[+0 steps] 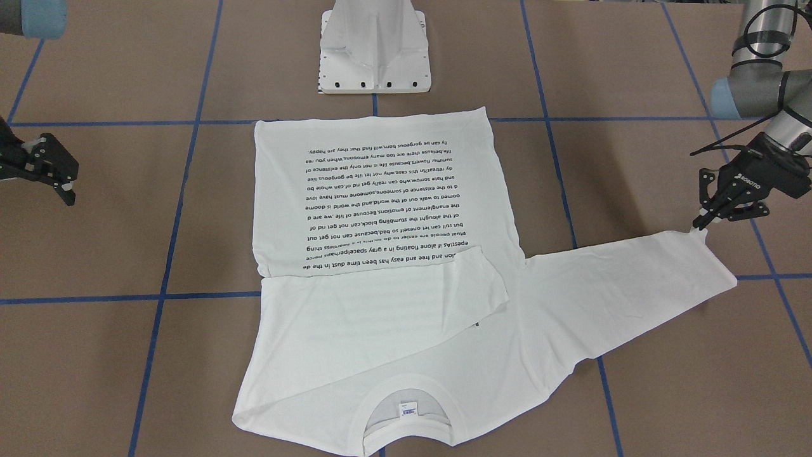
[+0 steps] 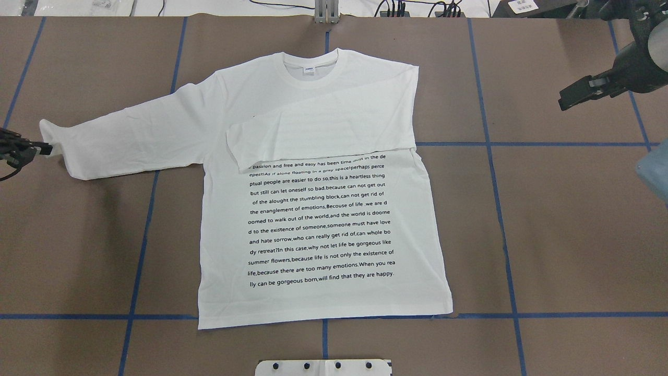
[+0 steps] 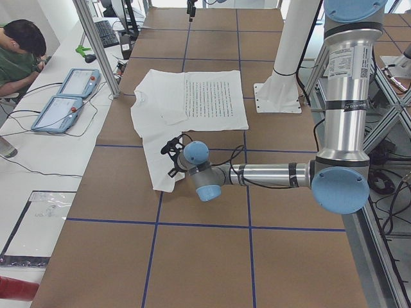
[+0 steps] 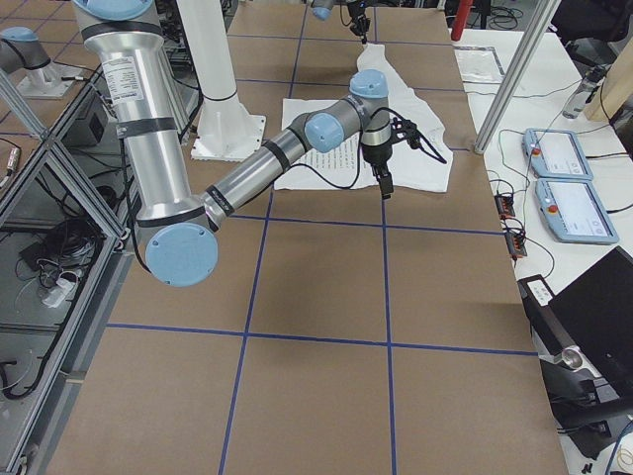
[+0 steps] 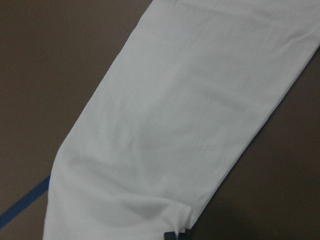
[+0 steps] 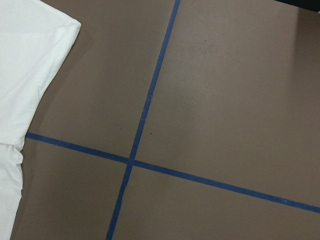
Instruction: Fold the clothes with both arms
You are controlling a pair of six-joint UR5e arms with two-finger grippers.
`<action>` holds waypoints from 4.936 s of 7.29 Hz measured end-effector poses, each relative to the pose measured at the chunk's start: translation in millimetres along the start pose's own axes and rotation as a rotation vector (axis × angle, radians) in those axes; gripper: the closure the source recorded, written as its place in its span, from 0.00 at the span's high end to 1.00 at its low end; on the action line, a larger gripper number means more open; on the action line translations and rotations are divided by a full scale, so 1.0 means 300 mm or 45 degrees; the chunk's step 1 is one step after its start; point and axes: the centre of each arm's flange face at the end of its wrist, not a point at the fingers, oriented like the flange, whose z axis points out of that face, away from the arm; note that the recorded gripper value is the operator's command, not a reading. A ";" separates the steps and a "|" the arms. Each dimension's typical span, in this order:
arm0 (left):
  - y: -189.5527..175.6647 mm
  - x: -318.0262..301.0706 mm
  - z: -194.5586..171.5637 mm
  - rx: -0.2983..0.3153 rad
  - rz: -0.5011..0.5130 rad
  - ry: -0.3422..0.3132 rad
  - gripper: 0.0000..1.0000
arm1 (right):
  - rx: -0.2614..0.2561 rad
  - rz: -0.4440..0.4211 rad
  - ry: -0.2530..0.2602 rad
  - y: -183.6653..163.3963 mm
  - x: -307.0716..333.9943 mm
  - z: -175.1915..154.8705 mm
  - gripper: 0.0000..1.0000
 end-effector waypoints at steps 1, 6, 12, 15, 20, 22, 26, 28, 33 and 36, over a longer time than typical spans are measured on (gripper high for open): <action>-0.130 0.054 0.010 0.055 -0.109 0.043 0.00 | 0.000 0.001 0.000 0.000 0.000 0.000 1.00; -0.870 0.530 0.106 0.208 -0.552 0.265 0.00 | -0.006 0.011 0.001 -0.001 0.003 0.006 1.00; -1.160 1.340 0.457 0.190 -0.641 0.311 0.00 | -0.015 0.034 -0.005 0.000 0.004 0.011 1.00; -1.063 1.519 0.650 0.122 -0.668 0.285 1.00 | -0.016 0.037 -0.005 0.000 0.005 0.013 1.00; -1.014 1.511 0.564 -0.001 -0.455 0.116 1.00 | -0.004 0.143 -0.053 -0.120 -0.222 0.053 1.00; -1.005 1.242 0.384 -0.063 -0.301 0.055 1.00 | 0.010 0.230 -0.034 -0.207 -0.545 0.153 1.00; -0.912 0.854 0.139 -0.106 -0.091 0.023 1.00 | 0.027 0.336 0.153 -0.375 -1.180 0.452 0.87; -0.877 0.823 0.116 -0.112 -0.075 0.022 1.00 | 0.041 0.388 0.244 -0.359 -1.398 0.583 0.83; -0.811 0.818 0.059 -0.108 -0.069 0.026 1.00 | 0.158 0.405 0.285 -0.349 -1.599 0.733 0.73; -0.805 0.817 0.058 -0.109 -0.069 0.026 1.00 | 0.160 0.394 0.293 -0.328 -1.601 0.762 0.67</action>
